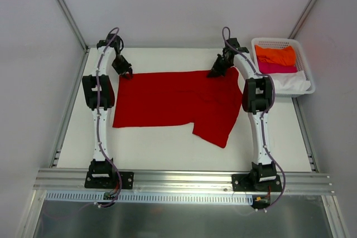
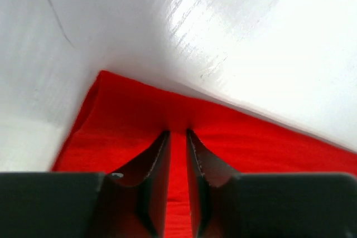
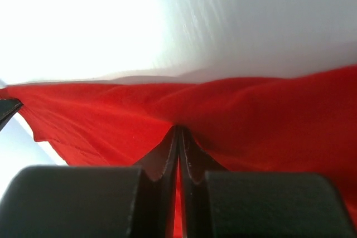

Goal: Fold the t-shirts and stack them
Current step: Fold the flattened tshirt in 1/3 of the way

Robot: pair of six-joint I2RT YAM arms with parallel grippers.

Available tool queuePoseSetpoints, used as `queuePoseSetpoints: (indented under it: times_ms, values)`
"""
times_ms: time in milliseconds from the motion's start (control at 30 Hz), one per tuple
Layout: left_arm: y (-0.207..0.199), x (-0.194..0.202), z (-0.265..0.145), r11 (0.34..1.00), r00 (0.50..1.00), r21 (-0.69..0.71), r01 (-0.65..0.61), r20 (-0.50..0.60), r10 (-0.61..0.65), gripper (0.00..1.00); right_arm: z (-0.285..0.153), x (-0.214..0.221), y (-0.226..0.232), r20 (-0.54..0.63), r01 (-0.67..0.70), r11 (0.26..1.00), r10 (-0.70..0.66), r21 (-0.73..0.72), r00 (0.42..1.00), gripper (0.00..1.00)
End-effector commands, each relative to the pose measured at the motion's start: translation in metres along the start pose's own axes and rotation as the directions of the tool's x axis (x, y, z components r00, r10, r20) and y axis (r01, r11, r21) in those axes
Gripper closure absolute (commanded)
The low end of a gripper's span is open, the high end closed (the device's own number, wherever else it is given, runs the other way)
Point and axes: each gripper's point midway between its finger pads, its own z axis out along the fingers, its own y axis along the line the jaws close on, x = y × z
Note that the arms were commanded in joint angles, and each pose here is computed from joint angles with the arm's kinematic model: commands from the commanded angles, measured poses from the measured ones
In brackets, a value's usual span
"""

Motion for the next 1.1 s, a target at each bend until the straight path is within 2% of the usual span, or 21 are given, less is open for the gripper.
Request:
queuePoseSetpoints:
  times_ms: [0,33,67,100,133,167,200,233,267,300,333,433,467,500,533,600,667,733,833,933,1067]
  values:
    - [-0.028,-0.033,-0.08,0.995,0.963,0.024,-0.097,0.253,0.088,0.74,-0.067,-0.041,0.056,0.217,0.158,0.976,-0.124,-0.149,0.968,0.94]
    - [-0.034,-0.035,-0.093,0.994,0.955,0.035,-0.102,0.284,0.088,0.64,-0.077,-0.042,0.064,0.236,0.177,0.971,-0.135,-0.164,0.962,0.9]
    - [-0.041,-0.037,-0.128,0.993,0.936,0.061,-0.104,0.344,0.077,0.54,-0.091,-0.042,0.073,0.258,0.2,0.962,-0.15,-0.183,0.954,0.89]
    - [-0.037,-0.039,-0.14,0.996,0.924,0.047,-0.079,0.378,0.055,0.43,-0.123,-0.042,0.097,0.31,0.252,0.941,-0.176,-0.226,0.934,0.89]
    - [-0.055,-0.027,-0.152,0.991,0.911,0.064,-0.114,0.405,0.079,0.33,-0.139,-0.038,0.107,0.327,0.275,0.929,-0.188,-0.247,0.926,0.85]
    - [-0.063,-0.022,-0.188,0.986,0.884,0.096,-0.134,0.461,0.076,0.12,-0.15,-0.03,0.115,0.321,0.297,0.914,-0.203,-0.277,0.925,0.76]
    - [-0.065,-0.014,-0.196,0.984,0.877,0.092,-0.15,0.472,0.09,0.03,-0.182,-0.018,0.133,0.35,0.341,0.889,-0.228,-0.306,0.909,0.64]
    - [-0.069,-0.007,-0.208,0.98,0.867,0.097,-0.174,0.487,0.105,0.01,-0.195,-0.008,0.138,0.354,0.371,0.875,-0.255,-0.311,0.9,0.52]
    - [-0.073,0.012,-0.225,0.971,0.858,0.103,-0.215,0.495,0.138,0.01,-0.2,0.012,0.138,0.314,0.379,0.867,-0.28,-0.322,0.907,0.47]
    - [-0.073,0.024,-0.231,0.968,0.861,0.109,-0.226,0.488,0.145,0.01,-0.228,0.028,0.146,0.337,0.417,0.849,-0.308,-0.325,0.89,0.36]
    - [-0.064,0.047,-0.237,0.969,0.871,0.107,-0.224,0.468,0.149,0.01,-0.225,0.043,0.136,0.31,0.429,0.854,-0.34,-0.293,0.888,0.33]
    - [-0.042,0.083,-0.242,0.97,0.881,0.072,-0.232,0.438,0.178,0.01,-0.243,0.095,0.119,0.227,0.448,0.856,-0.397,-0.259,0.889,0.32]
    - [-0.021,0.104,-0.215,0.973,0.909,0.003,-0.232,0.356,0.216,0.01,-0.229,0.117,0.091,0.124,0.394,0.898,-0.376,-0.195,0.918,0.32]
    - [-0.01,0.117,-0.212,0.972,0.918,-0.005,-0.236,0.326,0.224,0.01,-0.232,0.13,0.08,0.094,0.388,0.905,-0.377,-0.174,0.921,0.35]
    - [0.012,0.136,-0.187,0.971,0.942,-0.054,-0.233,0.237,0.239,0.01,-0.225,0.138,0.063,0.054,0.375,0.919,-0.371,-0.125,0.927,0.36]
    - [0.031,0.158,-0.171,0.964,0.953,-0.082,-0.253,0.15,0.263,0.01,-0.211,0.167,0.019,-0.094,0.352,0.936,-0.352,-0.016,0.931,0.36]
    - [0.055,0.173,-0.159,0.948,0.95,-0.142,-0.286,0.09,0.3,0.01,-0.208,0.181,-0.016,-0.185,0.357,0.926,-0.333,0.119,0.925,0.33]
    - [0.079,0.18,-0.155,0.922,0.939,-0.227,-0.315,0.065,0.337,0.01,-0.209,0.186,-0.041,-0.226,0.366,0.9,-0.315,0.236,0.922,0.27]
    - [0.099,0.186,-0.151,0.895,0.935,-0.293,-0.335,0.014,0.354,0.01,-0.209,0.186,-0.058,-0.245,0.378,0.867,-0.309,0.324,0.919,0.2]
    - [0.114,0.195,-0.146,0.878,0.936,-0.337,-0.341,-0.035,0.35,0.01,-0.202,0.194,-0.062,-0.286,0.368,0.872,-0.281,0.321,0.916,0.19]
    - [0.139,0.197,-0.145,0.841,0.934,-0.424,-0.337,-0.034,0.357,0.01,-0.192,0.197,-0.064,-0.267,0.361,0.879,-0.284,0.312,0.921,0.17]
